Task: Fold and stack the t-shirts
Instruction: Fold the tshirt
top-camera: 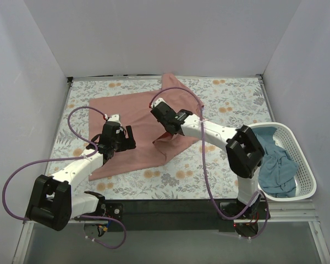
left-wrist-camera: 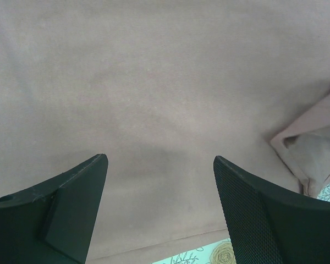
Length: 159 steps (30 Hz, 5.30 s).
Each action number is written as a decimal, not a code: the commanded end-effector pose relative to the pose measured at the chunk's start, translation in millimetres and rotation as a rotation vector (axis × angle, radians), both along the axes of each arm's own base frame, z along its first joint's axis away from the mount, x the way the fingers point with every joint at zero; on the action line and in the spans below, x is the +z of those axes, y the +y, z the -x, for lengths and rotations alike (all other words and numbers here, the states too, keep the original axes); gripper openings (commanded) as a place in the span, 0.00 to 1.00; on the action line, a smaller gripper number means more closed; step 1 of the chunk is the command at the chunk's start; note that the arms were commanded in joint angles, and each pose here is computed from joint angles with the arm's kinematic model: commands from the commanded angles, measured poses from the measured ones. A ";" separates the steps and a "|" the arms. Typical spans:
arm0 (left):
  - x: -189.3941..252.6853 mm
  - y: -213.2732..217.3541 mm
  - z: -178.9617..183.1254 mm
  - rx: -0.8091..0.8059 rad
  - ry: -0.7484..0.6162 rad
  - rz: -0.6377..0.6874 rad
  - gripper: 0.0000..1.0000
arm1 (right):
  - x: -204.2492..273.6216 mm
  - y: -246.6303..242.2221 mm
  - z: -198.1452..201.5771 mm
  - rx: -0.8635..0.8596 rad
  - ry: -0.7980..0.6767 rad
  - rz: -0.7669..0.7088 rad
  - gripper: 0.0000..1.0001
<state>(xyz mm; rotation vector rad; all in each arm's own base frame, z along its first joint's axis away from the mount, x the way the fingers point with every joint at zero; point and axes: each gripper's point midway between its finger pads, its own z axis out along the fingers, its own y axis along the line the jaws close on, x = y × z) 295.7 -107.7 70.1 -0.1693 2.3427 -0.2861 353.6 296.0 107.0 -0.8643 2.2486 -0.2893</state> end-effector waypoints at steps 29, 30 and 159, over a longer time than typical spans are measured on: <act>0.2 9.4 -5.8 0.037 -0.001 -0.052 0.77 | -9.3 -163.1 229.9 -0.259 0.574 -0.024 0.04; 0.8 9.2 -6.3 0.038 -0.002 -0.051 0.77 | -11.5 -164.2 234.1 -0.261 0.591 -0.020 0.07; -68.4 108.0 -158.0 0.479 0.255 -0.021 0.76 | -94.3 -199.2 -129.6 -0.618 0.340 -0.944 0.33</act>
